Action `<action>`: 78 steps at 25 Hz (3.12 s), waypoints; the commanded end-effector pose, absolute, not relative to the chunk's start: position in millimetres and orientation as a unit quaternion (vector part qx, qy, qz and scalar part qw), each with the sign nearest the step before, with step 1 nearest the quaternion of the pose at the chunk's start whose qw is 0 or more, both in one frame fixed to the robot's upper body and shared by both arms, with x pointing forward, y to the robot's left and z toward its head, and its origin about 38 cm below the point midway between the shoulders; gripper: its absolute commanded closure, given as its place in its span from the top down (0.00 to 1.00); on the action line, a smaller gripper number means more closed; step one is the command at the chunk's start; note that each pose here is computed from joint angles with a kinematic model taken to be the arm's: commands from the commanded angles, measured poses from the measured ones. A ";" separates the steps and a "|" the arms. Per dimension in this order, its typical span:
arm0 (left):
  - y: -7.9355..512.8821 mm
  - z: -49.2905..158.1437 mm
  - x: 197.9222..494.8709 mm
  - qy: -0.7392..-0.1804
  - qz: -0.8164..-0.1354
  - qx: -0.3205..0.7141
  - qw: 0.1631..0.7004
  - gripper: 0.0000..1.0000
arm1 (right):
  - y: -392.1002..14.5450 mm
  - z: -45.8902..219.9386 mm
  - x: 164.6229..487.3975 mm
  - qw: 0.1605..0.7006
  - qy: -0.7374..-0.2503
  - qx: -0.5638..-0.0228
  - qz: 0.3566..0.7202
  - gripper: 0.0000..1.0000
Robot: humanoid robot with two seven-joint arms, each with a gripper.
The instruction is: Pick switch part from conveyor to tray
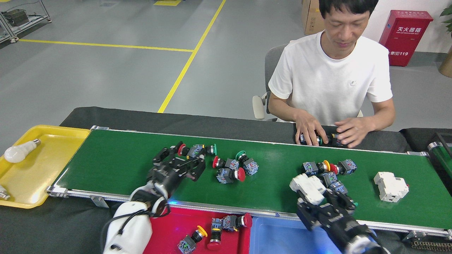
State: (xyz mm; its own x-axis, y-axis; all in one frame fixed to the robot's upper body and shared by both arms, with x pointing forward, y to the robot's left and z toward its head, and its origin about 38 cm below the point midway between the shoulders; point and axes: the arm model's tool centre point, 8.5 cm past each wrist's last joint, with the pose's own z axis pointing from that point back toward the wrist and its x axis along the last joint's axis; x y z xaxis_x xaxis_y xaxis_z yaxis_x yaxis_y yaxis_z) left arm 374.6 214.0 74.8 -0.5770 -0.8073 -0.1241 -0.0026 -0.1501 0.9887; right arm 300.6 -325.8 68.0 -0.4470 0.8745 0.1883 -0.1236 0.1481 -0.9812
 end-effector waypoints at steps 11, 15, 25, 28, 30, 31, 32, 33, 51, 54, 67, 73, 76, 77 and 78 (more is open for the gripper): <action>263.3 56.5 306.7 -0.579 -0.631 0.368 0.362 0.99 | -384.6 51.6 240.4 0.496 -0.606 -0.306 0.540 0.75; 296.0 44.3 309.1 -0.517 -0.582 0.482 0.403 0.99 | -362.5 33.7 238.2 0.526 -0.596 -0.269 0.544 0.97; 284.0 62.2 338.6 -0.538 -0.618 0.420 0.390 1.00 | -354.9 79.1 269.8 0.484 -0.662 -0.302 0.486 0.96; 249.2 73.6 360.5 -0.568 -0.645 0.372 0.350 1.00 | -351.5 108.8 296.1 0.447 -0.690 -0.322 0.470 0.93; 224.7 67.6 368.4 -0.576 -0.661 0.346 0.334 1.00 | -348.3 122.0 309.1 0.430 -0.698 -0.332 0.466 0.92; 212.9 63.6 374.5 -0.578 -0.671 0.331 0.327 1.00 | -345.7 126.4 314.5 0.423 -0.697 -0.337 0.470 0.92; 205.7 60.2 380.8 -0.579 -0.675 0.322 0.326 1.00 | -340.8 128.7 319.7 0.417 -0.692 -0.344 0.479 0.92; 202.7 58.3 388.7 -0.577 -0.676 0.319 0.330 1.00 | -333.0 128.0 327.1 0.424 -0.683 -0.352 0.480 0.92; 200.2 47.5 454.4 -0.537 -0.675 0.326 0.387 0.99 | -279.5 80.9 312.1 0.475 -0.549 -0.372 0.579 0.95; 203.3 46.5 458.4 -0.517 -0.678 0.347 0.392 0.42 | -270.5 79.3 312.4 0.482 -0.559 -0.365 0.567 0.95; 226.9 58.8 390.5 -0.558 -0.690 0.329 0.324 0.04 | -257.1 78.7 317.1 0.533 -0.572 -0.387 0.490 0.88; 252.6 50.1 292.6 -0.564 -0.710 0.292 0.303 1.00 | -259.9 74.1 317.5 0.535 -0.567 -0.385 0.494 0.93; 255.4 46.9 287.8 -0.561 -0.711 0.290 0.309 1.00 | -260.1 71.7 321.6 0.538 -0.566 -0.383 0.494 0.93; 258.6 47.4 288.2 -0.561 -0.708 0.294 0.313 1.00 | -259.5 72.6 322.7 0.536 -0.567 -0.383 0.494 0.93; 264.2 48.9 288.9 -0.558 -0.705 0.300 0.317 1.00 | -259.5 72.6 322.7 0.536 -0.567 -0.383 0.494 0.93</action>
